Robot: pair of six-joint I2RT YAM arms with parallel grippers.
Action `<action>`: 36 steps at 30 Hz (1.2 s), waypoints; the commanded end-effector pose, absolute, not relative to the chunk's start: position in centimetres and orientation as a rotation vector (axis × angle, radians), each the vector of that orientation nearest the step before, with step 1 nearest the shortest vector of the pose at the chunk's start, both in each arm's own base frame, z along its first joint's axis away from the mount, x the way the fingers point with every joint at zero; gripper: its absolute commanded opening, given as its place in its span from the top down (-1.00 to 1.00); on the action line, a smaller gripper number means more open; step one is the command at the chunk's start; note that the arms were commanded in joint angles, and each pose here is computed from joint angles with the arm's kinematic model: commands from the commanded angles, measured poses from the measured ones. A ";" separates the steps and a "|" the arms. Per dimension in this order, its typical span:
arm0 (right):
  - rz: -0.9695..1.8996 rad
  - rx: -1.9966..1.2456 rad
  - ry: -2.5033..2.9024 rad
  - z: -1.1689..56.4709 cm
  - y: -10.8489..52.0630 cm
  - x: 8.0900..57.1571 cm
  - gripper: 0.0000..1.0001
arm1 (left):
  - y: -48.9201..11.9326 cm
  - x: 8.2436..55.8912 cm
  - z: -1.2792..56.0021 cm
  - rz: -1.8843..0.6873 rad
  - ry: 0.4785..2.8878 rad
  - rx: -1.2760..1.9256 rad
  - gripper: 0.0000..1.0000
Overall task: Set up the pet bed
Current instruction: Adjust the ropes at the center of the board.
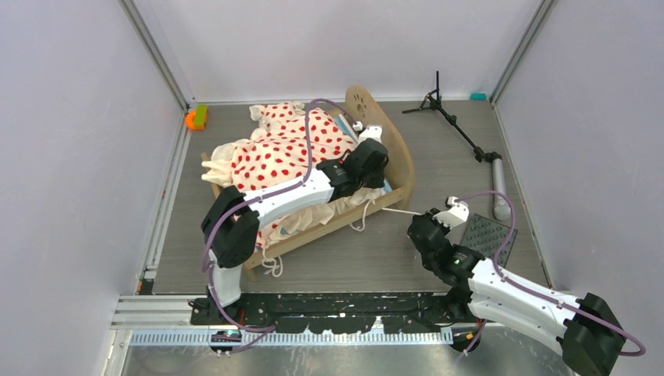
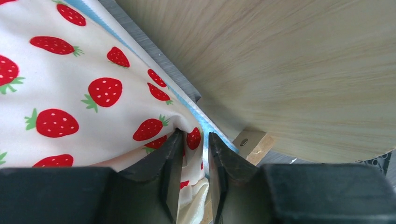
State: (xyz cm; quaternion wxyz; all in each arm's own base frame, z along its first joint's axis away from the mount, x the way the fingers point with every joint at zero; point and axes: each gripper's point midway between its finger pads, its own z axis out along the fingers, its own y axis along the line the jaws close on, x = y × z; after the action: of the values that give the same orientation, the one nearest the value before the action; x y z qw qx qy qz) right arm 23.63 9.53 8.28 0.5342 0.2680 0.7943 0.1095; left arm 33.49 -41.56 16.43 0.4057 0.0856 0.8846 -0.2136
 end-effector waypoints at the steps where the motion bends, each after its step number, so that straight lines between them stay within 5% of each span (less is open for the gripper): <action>1: 0.152 0.680 1.818 9.8 7.8 24.5 0.99 | -43.0 33.2 19.9 -0.703 2.126 0.230 0.35; 9: 0.095 0.666 1.854 9.0 7.6 24.8 0.96 | -41.6 30.9 23.8 -0.770 2.033 0.369 -0.01; 20: 0.057 0.611 1.848 11.5 6.2 23.8 0.14 | -34.3 28.7 28.5 -0.580 2.002 0.409 -0.24; 29: 0.282 0.368 1.824 17.1 7.8 22.1 0.06 | -25.3 26.0 26.6 -0.368 2.099 0.355 -0.27; 36: 0.681 -0.108 1.909 16.8 18.6 21.4 -0.02 | -20.1 23.5 25.3 -0.325 2.113 0.280 -0.28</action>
State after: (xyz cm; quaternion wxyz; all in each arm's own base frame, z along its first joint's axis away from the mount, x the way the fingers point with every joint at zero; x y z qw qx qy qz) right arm 21.99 11.76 16.73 0.5704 0.0902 0.7933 0.1927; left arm 24.45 -23.09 25.02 0.4602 0.1370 0.8642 -0.1503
